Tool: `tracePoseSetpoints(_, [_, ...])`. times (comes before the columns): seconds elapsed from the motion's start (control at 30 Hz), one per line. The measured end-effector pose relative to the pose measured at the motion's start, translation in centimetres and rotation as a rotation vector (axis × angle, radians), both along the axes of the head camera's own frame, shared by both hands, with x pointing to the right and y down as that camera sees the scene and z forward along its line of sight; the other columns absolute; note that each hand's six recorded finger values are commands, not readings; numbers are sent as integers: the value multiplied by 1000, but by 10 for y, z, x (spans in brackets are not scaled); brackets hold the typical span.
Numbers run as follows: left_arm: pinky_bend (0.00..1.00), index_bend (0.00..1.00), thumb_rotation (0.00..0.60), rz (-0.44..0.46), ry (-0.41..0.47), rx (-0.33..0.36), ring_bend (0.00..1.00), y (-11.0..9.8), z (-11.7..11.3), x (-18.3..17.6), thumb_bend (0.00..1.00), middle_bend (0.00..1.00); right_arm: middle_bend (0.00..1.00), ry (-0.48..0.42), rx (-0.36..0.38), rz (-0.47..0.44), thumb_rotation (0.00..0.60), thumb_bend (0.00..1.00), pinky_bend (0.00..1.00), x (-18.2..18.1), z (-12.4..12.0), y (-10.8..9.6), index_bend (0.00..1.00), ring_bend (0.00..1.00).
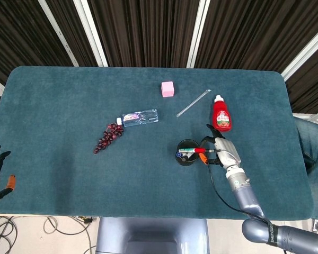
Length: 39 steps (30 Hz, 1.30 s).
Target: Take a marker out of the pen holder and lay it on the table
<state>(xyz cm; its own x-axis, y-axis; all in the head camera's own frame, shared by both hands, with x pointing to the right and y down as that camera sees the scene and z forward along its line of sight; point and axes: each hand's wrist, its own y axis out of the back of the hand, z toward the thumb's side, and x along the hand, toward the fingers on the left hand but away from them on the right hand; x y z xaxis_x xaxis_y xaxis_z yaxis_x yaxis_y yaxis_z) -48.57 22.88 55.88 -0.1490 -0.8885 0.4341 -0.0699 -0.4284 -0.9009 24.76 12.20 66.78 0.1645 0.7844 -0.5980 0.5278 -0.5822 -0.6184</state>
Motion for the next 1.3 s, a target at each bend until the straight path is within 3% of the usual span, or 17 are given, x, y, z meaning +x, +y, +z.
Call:
tracePoseSetpoints(0.53, [0,143,600,0,1,1,0,0,0,0,431,17,0,-8,-12,10,600,446,196,1,3,0,584,76])
tracePoseSetpoints(0.73, [0,143,600,-1,1,1,0,0,0,-1,432,16,0,-16,-12,9,600,533,196,-1,2,-1,630,76])
tracePoseSetpoints(1.3, [0,142,600,-4,6,1,0,0,0,0,432,16,0,-19,34,-10,600,529,196,-3,-22,-18,679,76])
